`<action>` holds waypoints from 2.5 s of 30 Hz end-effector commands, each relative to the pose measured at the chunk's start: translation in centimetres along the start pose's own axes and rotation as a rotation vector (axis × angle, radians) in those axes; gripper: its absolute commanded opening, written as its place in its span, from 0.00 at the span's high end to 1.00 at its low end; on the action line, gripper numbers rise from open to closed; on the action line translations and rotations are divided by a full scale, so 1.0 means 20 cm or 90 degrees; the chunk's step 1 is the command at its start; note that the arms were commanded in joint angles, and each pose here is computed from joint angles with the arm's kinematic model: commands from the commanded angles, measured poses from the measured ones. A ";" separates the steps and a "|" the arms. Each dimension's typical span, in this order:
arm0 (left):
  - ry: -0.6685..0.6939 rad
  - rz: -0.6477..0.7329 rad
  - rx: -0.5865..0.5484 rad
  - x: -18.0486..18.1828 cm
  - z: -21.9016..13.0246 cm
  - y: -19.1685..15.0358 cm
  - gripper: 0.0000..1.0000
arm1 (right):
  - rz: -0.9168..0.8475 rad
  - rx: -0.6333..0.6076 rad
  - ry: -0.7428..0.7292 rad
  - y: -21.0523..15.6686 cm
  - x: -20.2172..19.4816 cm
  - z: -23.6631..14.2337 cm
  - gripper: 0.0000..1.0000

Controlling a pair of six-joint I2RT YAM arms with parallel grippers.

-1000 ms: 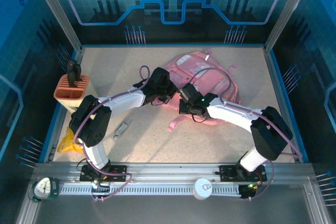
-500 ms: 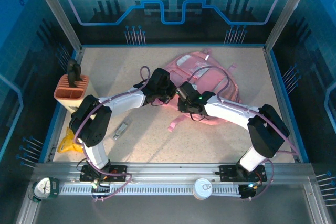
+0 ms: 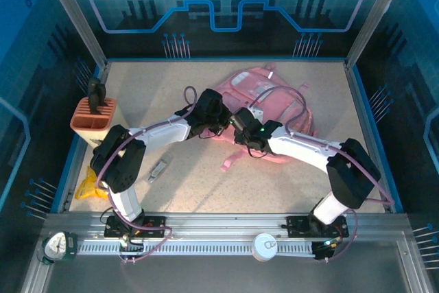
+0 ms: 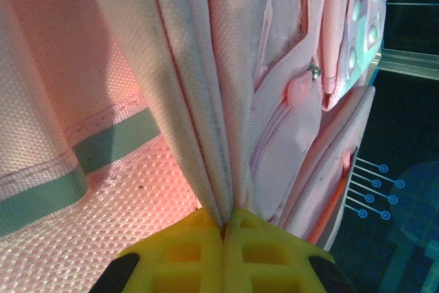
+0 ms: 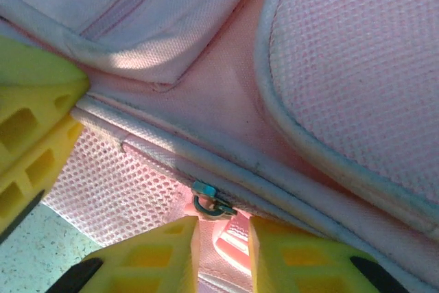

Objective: Pack the student bag

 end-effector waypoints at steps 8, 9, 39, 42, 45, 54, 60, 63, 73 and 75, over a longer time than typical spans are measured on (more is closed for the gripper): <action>-0.037 0.009 0.105 -0.04 -0.06 -0.29 1.00 | 0.088 -0.063 -0.015 0.04 -0.15 -0.07 0.67; -0.039 0.010 0.110 -0.05 -0.06 -0.30 1.00 | 0.100 -0.052 -0.022 0.03 -0.17 -0.05 0.66; -0.027 0.017 0.104 -0.04 -0.05 -0.30 1.00 | 0.079 0.017 -0.100 -0.13 -0.21 0.09 0.74; -0.027 0.020 0.098 -0.04 -0.06 -0.29 1.00 | 0.056 0.017 -0.110 -0.11 -0.22 0.07 0.81; -0.028 0.023 0.087 -0.04 -0.07 -0.26 1.00 | 0.038 0.022 -0.121 -0.14 -0.25 0.03 0.84; -0.018 0.003 0.055 0.01 -0.06 -0.09 1.00 | -0.002 0.047 -0.136 -0.22 -0.39 -0.10 0.93; -0.018 -0.010 0.043 0.01 -0.06 0.01 1.00 | -0.033 0.107 -0.122 -0.32 -0.48 -0.13 0.94; -0.020 -0.010 0.033 0.01 -0.08 0.05 1.00 | -0.048 0.133 -0.104 -0.39 -0.52 -0.13 0.94; -0.008 -0.010 0.016 0.03 -0.08 0.11 1.00 | -0.105 0.127 -0.042 -0.39 -0.57 -0.11 0.93; -0.009 -0.010 0.022 0.03 -0.07 0.10 1.00 | -0.119 0.129 -0.026 -0.38 -0.54 -0.09 0.91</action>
Point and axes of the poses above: each hand's point on the last joint's axis, 136 mm out from that joint toward the fingers, its own z axis out along the fingers, its own x axis along the line the jaws close on, y = z × x, the point moved 2 cm from there along -z, back along the fingers, and after that the axes turned 12 degrees about -z, right-handed, at the moved point
